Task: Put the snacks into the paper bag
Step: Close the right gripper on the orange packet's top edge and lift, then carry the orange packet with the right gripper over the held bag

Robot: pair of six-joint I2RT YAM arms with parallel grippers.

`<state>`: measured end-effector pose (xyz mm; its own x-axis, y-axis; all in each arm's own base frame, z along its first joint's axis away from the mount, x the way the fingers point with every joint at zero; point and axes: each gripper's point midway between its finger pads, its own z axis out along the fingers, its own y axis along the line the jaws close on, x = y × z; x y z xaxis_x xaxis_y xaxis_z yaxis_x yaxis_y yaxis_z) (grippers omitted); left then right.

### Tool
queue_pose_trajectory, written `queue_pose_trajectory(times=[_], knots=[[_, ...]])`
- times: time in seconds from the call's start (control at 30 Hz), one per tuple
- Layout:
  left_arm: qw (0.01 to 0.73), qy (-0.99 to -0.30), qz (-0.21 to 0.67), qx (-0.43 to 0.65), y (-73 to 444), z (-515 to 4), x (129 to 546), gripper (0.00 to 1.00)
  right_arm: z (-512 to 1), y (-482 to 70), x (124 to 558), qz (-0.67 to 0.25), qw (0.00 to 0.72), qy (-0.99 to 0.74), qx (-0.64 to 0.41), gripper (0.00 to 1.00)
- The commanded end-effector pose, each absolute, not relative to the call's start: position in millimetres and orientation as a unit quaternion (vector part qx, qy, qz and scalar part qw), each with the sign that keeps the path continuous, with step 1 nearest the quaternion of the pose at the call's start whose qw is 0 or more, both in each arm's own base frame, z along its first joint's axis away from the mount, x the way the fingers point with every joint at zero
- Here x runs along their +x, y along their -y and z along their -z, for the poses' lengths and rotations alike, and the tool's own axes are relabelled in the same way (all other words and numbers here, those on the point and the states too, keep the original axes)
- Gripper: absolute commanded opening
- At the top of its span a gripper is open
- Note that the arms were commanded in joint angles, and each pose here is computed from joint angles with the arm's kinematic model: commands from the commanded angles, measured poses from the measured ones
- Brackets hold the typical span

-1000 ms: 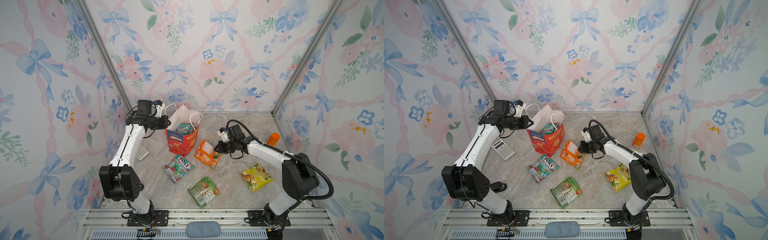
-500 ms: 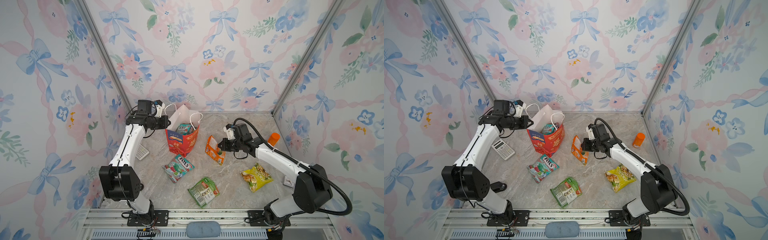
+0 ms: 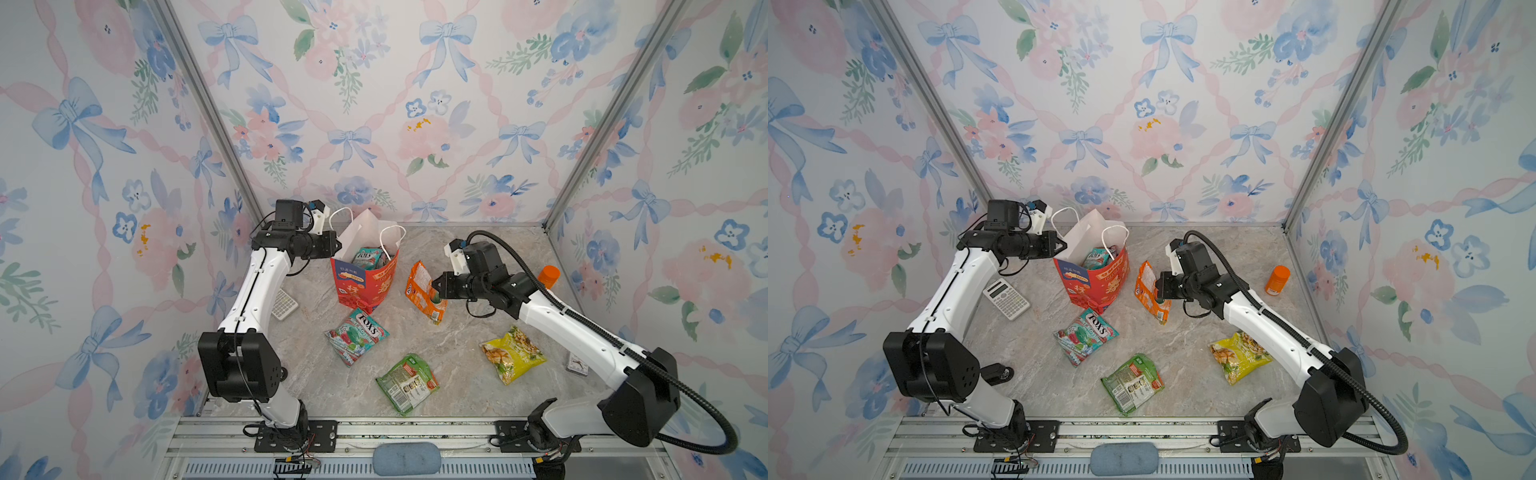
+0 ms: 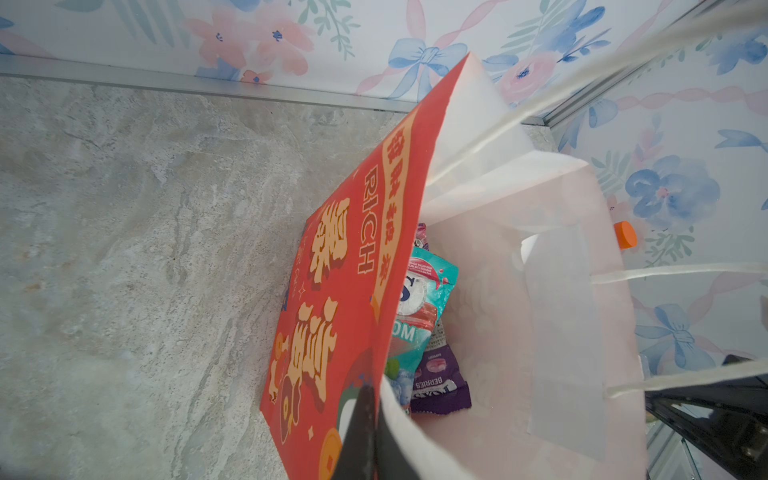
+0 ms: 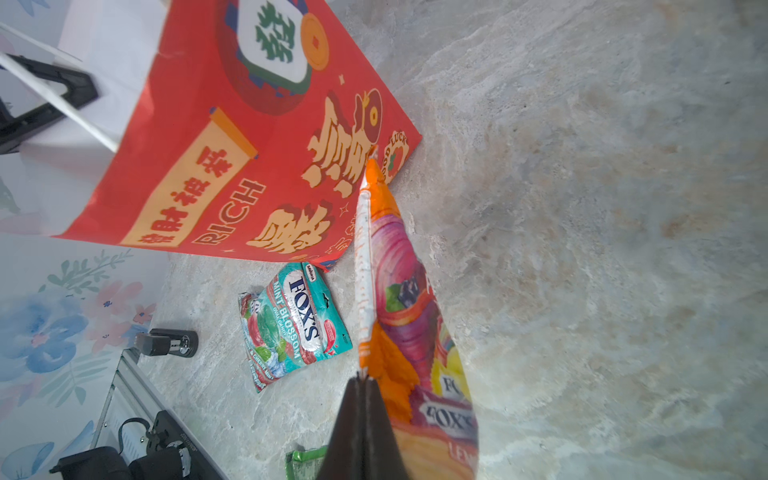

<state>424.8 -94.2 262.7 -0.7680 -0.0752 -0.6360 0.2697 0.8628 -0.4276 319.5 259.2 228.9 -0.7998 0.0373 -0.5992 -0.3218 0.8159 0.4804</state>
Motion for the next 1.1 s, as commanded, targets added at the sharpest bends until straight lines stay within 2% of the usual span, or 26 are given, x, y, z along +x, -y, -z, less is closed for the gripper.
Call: queue_pose_trajectory(times=[0.0,0.27,0.53,0.83,1.07], knots=[[0.322,-0.909,0.26,0.046,92.9,-257.8,417.6,0.0,-261.2,-263.8,307.9,-0.299,0.329,-0.891,-0.099,0.0],[0.32,-0.91,0.26,0.044,92.9,-256.8,418.2,0.0,-291.2,-284.8,258.3,-0.297,0.323,-0.881,-0.176,0.0],[0.317,-0.91,0.265,0.044,94.6,-255.6,418.5,0.0,-314.1,-316.6,230.7,-0.326,0.325,-0.859,-0.223,0.0],[0.318,-0.909,0.265,0.045,94.6,-256.7,417.8,0.0,-354.9,-364.5,220.8,-0.366,0.343,-0.822,-0.269,0.0],[0.319,-0.909,0.266,0.045,94.7,-257.1,417.5,0.0,-380.0,-389.9,230.5,-0.381,0.36,-0.803,-0.284,0.0]])
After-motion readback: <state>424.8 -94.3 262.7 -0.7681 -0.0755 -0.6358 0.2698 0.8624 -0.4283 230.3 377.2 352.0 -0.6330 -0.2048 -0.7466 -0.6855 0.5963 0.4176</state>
